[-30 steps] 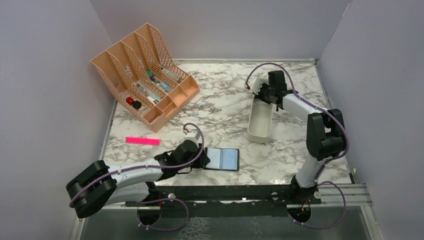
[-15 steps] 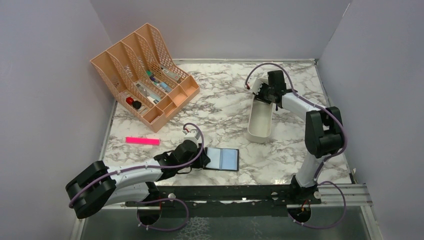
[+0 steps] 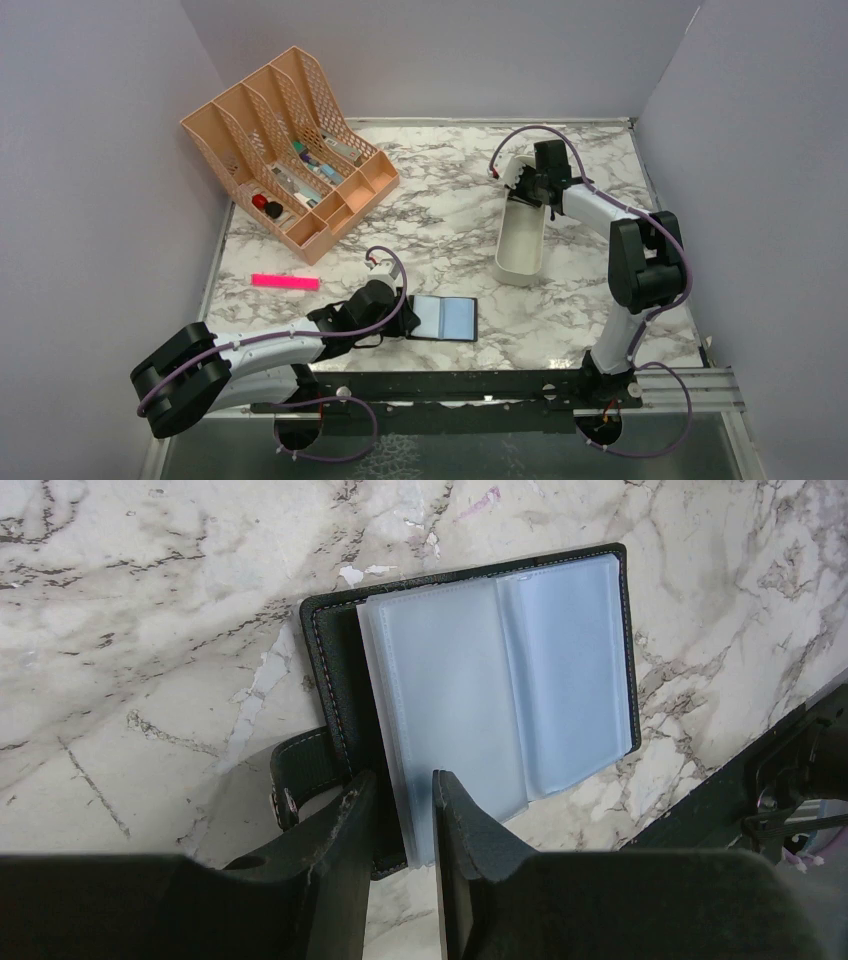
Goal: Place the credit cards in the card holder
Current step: Pick up the credit card from the storage box.
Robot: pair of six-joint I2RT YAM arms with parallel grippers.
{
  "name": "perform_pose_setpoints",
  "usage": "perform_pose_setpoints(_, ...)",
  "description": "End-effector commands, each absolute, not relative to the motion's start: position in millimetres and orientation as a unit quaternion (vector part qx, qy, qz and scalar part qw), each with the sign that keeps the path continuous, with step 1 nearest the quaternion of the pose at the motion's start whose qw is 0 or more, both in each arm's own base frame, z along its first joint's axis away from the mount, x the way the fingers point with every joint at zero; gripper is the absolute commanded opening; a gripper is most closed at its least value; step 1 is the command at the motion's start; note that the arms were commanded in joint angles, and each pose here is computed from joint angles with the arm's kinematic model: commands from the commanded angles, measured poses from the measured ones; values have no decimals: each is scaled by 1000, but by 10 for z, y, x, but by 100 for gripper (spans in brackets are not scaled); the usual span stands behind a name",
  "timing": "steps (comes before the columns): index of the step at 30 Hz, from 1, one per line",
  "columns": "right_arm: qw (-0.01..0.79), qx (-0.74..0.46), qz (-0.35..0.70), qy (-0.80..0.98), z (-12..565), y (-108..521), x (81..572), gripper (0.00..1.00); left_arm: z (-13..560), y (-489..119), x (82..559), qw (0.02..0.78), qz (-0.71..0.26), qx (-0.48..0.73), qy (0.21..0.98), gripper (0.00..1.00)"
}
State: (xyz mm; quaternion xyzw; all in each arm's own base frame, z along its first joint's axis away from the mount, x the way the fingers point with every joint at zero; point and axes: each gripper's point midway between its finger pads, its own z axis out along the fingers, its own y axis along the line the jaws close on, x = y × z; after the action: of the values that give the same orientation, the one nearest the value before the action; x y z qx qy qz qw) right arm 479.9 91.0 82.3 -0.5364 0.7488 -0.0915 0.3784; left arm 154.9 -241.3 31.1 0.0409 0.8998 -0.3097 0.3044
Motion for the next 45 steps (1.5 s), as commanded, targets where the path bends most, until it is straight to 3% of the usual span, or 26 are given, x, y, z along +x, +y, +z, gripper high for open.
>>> perform_pose_setpoints(1, 411, -534, -107, 731, 1103, 905, 4936, 7, 312, -2422, 1494, 298, -319, 42, 899, 31)
perform_pose_setpoints(4, 410, -532, -104, 734, 1122, 907, 4938, 2, 311, -2421, 1490, 298, -320, 42, 899, 31)
perform_pose_setpoints(18, 416, -522, -106, 737, 1342, 887, 4890, 5, 301, -2420, 1489, 297, -320, 41, 899, 31)
perform_pose_setpoints(29, 434, -458, -39, 775, 1720, 1007, 4625, 1, 278, -2415, 1488, 297, -317, 41, 900, 31)
perform_pose_setpoints(36, 458, -277, -5, 844, 2155, 947, 4451, 1, 292, -2426, 1507, 299, -315, 42, 900, 31)
perform_pose_setpoints(45, 406, 42, 230, 883, 2424, 1412, 3718, 1, 326, -2423, 1543, 308, -309, 47, 899, 31)
